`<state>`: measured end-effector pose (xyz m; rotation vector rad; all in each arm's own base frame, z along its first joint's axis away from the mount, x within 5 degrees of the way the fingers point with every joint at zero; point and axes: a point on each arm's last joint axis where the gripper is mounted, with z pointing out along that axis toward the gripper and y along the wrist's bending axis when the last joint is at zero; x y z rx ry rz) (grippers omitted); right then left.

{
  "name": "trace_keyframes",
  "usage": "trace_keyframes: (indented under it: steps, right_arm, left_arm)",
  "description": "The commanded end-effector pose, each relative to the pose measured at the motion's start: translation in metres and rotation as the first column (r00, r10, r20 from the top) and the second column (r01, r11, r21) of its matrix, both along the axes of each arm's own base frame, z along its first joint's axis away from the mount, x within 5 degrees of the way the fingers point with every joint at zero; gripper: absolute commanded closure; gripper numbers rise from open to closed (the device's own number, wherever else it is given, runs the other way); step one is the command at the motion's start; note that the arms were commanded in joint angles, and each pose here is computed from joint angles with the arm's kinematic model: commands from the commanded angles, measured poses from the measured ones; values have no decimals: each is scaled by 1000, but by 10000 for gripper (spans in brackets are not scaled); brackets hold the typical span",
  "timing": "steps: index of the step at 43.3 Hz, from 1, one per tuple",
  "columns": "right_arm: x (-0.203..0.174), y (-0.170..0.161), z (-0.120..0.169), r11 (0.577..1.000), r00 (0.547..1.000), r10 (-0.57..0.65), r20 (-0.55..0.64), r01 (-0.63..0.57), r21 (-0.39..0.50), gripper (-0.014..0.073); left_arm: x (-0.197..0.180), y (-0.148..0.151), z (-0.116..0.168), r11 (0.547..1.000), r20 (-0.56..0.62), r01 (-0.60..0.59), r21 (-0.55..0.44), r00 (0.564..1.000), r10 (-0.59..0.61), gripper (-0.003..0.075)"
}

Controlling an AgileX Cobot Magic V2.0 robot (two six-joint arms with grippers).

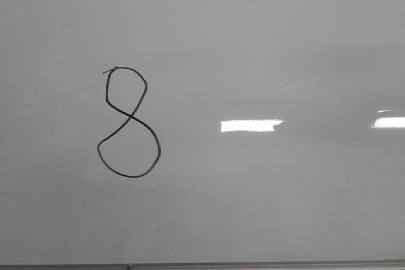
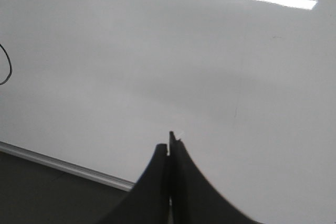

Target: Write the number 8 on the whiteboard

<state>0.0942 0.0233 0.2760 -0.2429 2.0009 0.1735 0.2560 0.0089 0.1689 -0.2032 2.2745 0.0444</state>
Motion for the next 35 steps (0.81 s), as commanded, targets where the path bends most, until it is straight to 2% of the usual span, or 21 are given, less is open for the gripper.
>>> trace_keyframes:
  steps: [1, 7, 16, 24, 29, 35]
  right_arm:
    - [3, -1, 15, 999, 994, -24, 102, 22, 26, 664]
    - [3, -1, 15, 999, 994, -24, 102, 22, 26, 664]
    - [4, -1, 16, 999, 994, -25, 105, 22, 27, 664]
    - [4, -1, 16, 999, 994, -25, 105, 22, 27, 664]
    - [4, -1, 16, 999, 994, -25, 105, 22, 27, 664]
    - [3, -1, 15, 999, 994, -25, 104, 22, 26, 664]
  left_arm:
    - [7, 3, 17, 999, 114, -29, 23, 993, 26, 343]
    - [7, 3, 17, 999, 114, -29, 23, 993, 26, 273]
    - [1, 0, 29, 1000, 120, -2, 6, 993, 1, 258]
    - [-23, -3, 71, 999, 234, 44, 0, 971, -42, 260]
    - [-46, -4, 103, 998, 346, 61, -1, 936, -57, 265]
    - [-76, -9, 126, 991, 405, 127, 34, 905, -130, 346]
